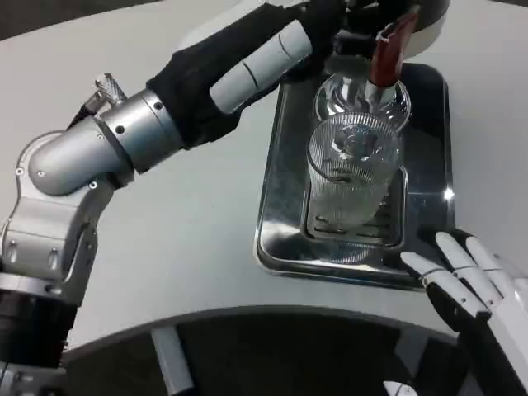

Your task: Grasp the cup under the faucet to collect the drink, then remove the cup.

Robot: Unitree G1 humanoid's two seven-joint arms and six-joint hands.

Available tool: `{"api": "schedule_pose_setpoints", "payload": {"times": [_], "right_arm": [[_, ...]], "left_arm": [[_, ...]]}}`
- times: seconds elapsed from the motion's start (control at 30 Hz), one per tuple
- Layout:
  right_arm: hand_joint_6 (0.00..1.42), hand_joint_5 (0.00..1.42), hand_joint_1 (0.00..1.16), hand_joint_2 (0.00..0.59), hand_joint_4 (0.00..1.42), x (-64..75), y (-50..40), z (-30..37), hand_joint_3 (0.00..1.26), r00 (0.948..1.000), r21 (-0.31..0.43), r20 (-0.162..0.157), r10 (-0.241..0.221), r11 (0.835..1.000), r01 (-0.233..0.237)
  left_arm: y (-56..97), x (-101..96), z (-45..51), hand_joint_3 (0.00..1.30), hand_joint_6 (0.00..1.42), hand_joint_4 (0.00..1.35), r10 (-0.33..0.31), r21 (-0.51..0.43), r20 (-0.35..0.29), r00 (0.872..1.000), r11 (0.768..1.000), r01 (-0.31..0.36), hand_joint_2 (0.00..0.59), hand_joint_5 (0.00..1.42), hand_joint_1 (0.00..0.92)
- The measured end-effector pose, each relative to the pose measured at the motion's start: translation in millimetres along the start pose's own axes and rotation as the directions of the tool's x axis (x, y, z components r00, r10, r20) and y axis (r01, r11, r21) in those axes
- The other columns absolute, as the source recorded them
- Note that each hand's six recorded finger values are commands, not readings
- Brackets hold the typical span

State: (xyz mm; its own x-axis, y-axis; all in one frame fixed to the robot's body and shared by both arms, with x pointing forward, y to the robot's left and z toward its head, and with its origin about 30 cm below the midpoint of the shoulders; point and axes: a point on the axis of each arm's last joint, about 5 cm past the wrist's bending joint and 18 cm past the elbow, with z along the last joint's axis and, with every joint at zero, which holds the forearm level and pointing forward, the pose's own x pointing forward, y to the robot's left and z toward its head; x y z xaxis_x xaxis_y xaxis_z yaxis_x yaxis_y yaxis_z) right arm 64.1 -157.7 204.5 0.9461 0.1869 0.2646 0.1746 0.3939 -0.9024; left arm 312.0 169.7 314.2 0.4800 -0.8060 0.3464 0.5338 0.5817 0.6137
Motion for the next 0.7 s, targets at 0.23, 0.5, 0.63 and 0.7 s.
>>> {"api": "schedule_pose_setpoints", "payload": {"times": [0.23, 0.5, 0.63, 0.7], "right_arm": [[0.08, 0.03, 0.53, 0.431, 0.05, 0.0, 0.0, -0.1, 0.21, 1.0, 0.004, -0.001, 0.004, 1.0, -0.004], [0.08, 0.03, 0.53, 0.431, 0.05, 0.9, 0.9, 0.6, 0.21, 0.9996, 0.022, -0.012, 0.026, 0.999, -0.026], [0.08, 0.03, 0.53, 0.431, 0.05, 2.1, 2.2, 2.0, 0.21, 0.9991, 0.04, -0.019, 0.037, 0.999, -0.036], [0.08, 0.03, 0.53, 0.431, 0.05, 2.3, 2.5, 2.0, 0.21, 0.9987, 0.046, -0.029, 0.043, 0.998, -0.042]], "left_arm": [[-2.5, 2.0, -0.4, 0.15, 0.26, 0.09, -0.023, 0.054, 0.0, 1.0, 0.998, 0.023, 0.09, 0.21, 0.0], [-3.8, 3.0, -1.0, 0.13, 0.24, 0.07, -0.037, 0.102, 0.007, 0.999, 0.994, 0.036, 0.09, 0.18, 0.0], [-4.5, 3.4, -1.3, 0.12, 0.23, 0.05, -0.047, 0.141, 0.011, 0.999, 0.989, 0.045, 0.09, 0.16, 0.0], [-4.7, 3.3, -1.7, 0.12, 0.22, 0.03, -0.051, 0.155, 0.013, 0.999, 0.987, 0.048, 0.09, 0.13, 0.0]]}}
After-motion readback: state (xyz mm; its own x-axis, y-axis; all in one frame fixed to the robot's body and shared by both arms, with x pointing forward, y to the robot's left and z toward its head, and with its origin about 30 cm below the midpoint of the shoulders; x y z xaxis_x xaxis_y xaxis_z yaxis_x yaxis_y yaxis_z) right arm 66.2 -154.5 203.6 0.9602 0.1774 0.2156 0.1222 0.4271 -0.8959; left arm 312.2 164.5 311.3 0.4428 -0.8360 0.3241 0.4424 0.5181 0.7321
